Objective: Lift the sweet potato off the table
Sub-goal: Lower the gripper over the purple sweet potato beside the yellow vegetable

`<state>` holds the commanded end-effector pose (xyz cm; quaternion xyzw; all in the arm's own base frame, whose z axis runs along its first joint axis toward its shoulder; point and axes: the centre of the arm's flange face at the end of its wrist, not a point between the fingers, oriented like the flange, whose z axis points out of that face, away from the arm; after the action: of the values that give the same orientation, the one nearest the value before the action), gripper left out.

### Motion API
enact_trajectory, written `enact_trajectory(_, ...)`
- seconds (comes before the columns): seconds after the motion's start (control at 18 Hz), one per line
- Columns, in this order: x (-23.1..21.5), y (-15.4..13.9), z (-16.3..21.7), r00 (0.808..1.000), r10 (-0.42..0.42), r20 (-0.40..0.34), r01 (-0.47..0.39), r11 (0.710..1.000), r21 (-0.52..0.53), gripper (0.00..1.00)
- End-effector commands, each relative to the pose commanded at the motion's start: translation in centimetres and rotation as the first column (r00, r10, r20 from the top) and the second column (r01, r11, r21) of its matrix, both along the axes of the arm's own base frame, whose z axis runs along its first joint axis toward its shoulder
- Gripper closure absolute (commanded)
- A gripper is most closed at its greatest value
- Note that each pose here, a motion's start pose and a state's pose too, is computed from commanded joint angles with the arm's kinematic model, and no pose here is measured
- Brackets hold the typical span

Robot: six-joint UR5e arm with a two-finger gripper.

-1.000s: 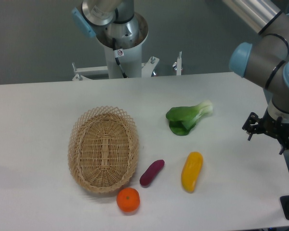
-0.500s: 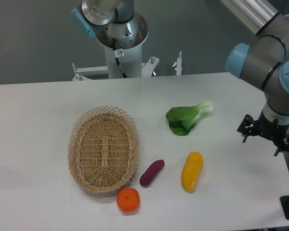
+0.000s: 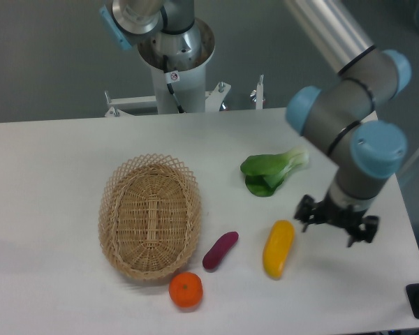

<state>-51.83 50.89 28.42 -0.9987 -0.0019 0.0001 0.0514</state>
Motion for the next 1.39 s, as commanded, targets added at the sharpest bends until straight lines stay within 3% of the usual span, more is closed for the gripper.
enact_trajectory(0.28, 3.3, 1.1, -1.8, 0.996, -0.095, -0.002, 0.095, 0.996, 0.0, 0.0)
enact_trajectory(0.44, 5.5, -0.4, -3.2, 0.971, -0.238, -0.014, 0.238, 0.971, 0.007, 0.0)
enact_trajectory(0.61, 7.3, -0.9, -4.3, 0.953, -0.304, 0.008, 0.304, 0.952, 0.047, 0.0)
enact_trajectory(1.0, 10.1, -0.8, -6.8, 0.94, -0.333, 0.077, 0.324, 0.94, 0.103, 0.0)
enact_trajectory(1.39, 11.9, -0.4, -9.1, 0.938, -0.344, 0.036, 0.337, 0.933, 0.127, 0.0)
